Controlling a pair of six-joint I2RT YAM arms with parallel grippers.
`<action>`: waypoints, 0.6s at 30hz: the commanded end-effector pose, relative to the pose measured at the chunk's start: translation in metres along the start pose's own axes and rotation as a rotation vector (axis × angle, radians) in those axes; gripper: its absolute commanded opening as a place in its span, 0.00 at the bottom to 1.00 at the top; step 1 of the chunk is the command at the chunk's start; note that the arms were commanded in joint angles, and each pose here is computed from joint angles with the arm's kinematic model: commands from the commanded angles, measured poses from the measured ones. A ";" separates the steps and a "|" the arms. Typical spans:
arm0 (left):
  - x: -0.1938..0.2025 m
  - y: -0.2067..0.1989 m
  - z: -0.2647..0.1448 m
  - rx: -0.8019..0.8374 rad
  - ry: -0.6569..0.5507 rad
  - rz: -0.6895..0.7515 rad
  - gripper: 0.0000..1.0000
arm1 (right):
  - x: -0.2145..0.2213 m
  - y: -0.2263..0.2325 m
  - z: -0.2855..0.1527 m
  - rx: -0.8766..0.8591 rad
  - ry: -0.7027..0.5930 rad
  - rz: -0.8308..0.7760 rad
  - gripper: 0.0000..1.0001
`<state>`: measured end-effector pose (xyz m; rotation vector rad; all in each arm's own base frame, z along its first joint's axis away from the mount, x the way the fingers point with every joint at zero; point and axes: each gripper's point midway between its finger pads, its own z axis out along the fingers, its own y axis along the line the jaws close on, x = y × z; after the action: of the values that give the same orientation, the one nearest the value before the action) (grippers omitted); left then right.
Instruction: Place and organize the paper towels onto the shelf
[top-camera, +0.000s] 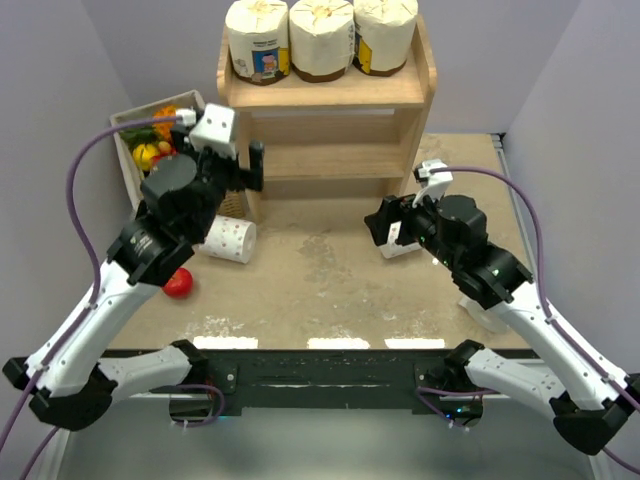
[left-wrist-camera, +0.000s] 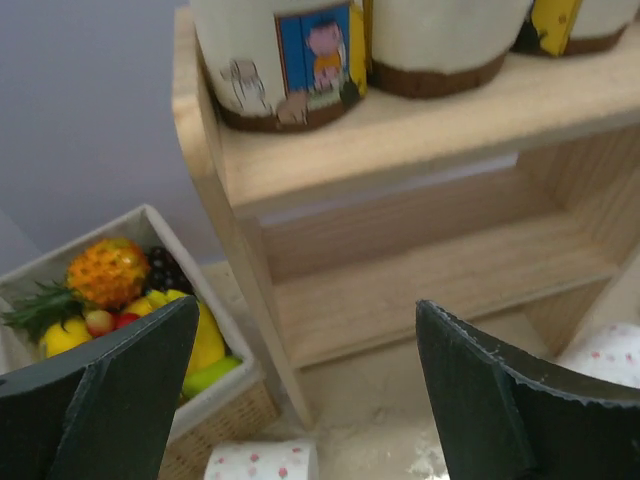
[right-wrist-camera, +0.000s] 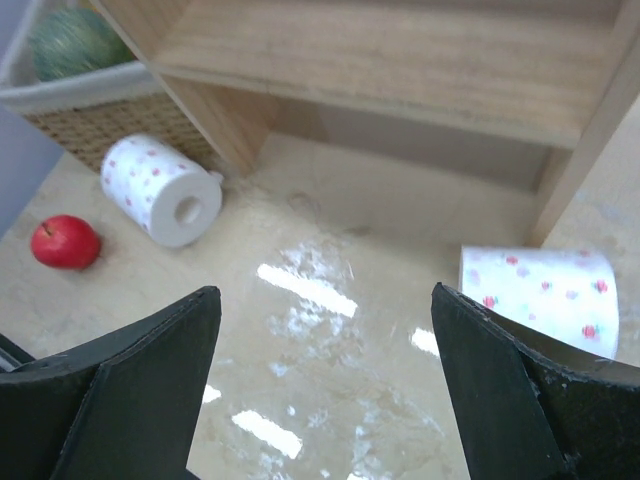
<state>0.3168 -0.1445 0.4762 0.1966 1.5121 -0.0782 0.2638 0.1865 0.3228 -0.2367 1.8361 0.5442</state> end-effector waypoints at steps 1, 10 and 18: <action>0.089 -0.020 -0.024 0.119 0.137 -0.049 0.96 | 0.039 -0.024 0.008 0.122 0.078 0.050 0.91; 0.199 -0.027 -0.037 0.123 0.292 -0.014 1.00 | 0.080 -0.102 0.033 0.471 0.145 0.007 0.93; 0.200 -0.023 -0.043 0.118 0.278 -0.018 1.00 | 0.073 -0.174 0.044 0.266 0.151 0.298 0.92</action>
<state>0.2822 -0.1452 0.2499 0.3702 1.8751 -0.0961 0.3354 0.0596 0.1856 0.2154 2.1489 0.2153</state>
